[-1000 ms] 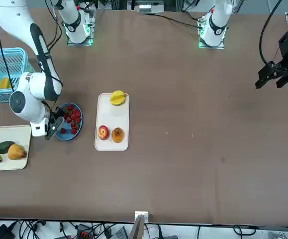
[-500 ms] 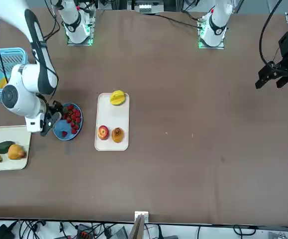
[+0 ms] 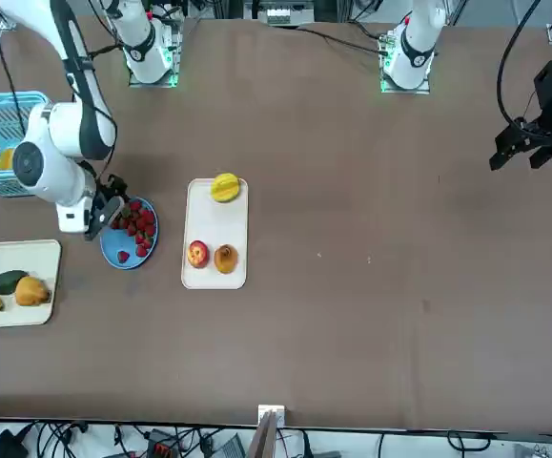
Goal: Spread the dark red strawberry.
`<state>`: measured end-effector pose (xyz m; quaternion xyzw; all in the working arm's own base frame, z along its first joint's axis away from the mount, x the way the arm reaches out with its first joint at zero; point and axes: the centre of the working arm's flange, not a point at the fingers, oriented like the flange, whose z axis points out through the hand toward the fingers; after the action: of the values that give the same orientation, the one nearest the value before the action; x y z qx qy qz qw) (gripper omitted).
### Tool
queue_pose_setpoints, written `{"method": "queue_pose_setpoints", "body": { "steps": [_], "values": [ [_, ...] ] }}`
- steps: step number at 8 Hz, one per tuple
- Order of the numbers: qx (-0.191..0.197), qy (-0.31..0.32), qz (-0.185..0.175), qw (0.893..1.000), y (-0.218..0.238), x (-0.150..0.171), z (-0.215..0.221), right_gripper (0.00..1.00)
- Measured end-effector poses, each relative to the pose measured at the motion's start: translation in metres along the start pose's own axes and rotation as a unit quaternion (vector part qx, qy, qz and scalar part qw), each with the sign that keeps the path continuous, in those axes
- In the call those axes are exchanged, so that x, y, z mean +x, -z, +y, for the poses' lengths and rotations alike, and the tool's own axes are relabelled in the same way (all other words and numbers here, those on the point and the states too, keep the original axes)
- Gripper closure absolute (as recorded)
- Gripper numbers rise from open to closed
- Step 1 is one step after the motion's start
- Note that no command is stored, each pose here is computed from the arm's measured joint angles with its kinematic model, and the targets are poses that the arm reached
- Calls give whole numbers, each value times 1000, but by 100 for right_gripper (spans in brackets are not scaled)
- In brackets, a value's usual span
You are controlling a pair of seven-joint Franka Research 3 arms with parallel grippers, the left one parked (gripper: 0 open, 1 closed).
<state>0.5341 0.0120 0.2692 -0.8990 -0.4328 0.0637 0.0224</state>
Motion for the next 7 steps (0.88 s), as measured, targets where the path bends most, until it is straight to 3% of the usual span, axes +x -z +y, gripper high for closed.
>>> {"method": "queue_pose_setpoints", "body": {
  "steps": [3, 7],
  "values": [
    [-11, 102, 7, 995, -4, 4, -6, 7],
    [-36, 243, 15, 969, -15, 2, -2, 10]
  ]
}}
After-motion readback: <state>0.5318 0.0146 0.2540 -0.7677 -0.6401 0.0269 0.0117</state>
